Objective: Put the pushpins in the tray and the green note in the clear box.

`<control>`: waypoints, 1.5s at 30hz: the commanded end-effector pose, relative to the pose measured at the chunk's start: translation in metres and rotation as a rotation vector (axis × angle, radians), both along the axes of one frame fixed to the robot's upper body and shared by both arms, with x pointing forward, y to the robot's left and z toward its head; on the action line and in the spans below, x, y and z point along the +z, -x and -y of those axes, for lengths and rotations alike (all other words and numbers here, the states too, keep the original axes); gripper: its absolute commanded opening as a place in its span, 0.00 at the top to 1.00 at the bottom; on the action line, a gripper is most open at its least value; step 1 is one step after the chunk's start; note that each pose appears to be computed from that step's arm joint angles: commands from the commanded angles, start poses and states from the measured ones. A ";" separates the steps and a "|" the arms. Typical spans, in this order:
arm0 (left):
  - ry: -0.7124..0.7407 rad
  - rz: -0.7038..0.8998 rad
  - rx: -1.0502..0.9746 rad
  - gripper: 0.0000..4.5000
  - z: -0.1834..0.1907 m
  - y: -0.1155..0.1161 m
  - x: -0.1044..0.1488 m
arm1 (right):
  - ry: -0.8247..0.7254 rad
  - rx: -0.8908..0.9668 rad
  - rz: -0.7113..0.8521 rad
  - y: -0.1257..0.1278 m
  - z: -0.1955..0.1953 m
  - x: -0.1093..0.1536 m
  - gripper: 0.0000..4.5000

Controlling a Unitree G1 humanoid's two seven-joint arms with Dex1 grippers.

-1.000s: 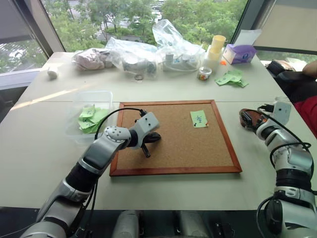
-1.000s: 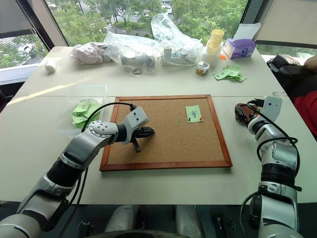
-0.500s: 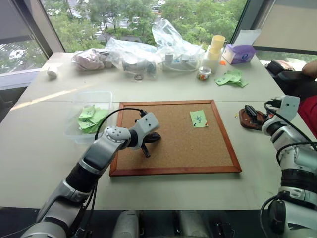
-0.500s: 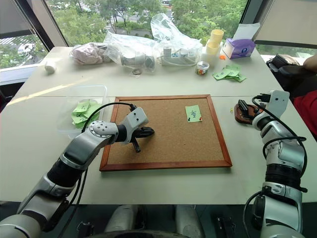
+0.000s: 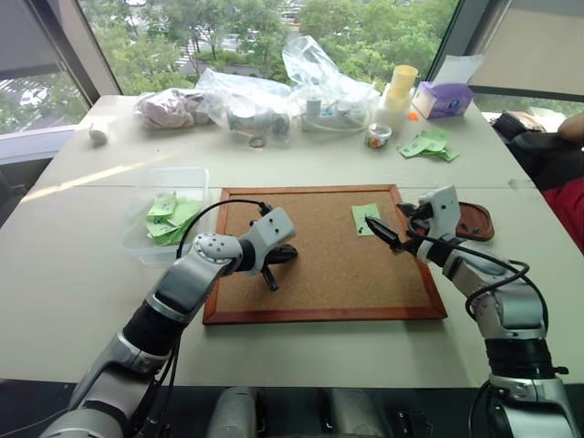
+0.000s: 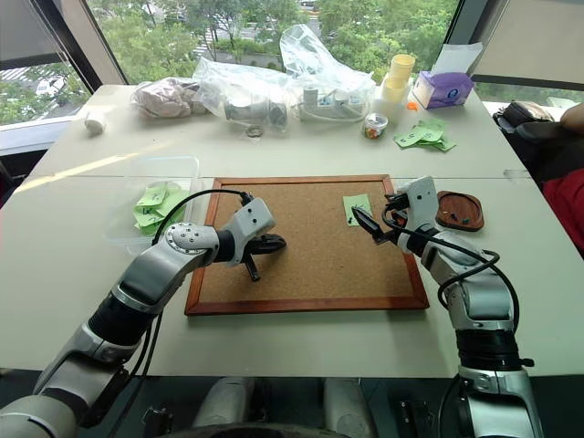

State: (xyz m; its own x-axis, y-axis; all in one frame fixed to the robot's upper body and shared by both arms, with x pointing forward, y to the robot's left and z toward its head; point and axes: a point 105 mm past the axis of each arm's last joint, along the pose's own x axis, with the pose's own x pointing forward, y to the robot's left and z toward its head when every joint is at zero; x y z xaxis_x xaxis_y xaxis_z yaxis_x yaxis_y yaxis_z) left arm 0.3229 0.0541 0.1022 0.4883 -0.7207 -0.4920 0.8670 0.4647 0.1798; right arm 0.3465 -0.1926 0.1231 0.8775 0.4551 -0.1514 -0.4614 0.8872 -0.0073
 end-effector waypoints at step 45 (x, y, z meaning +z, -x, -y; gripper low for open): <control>-0.018 -0.023 -0.018 1.00 0.003 0.005 -0.009 | 0.000 -0.026 0.063 -0.002 0.008 -0.006 0.37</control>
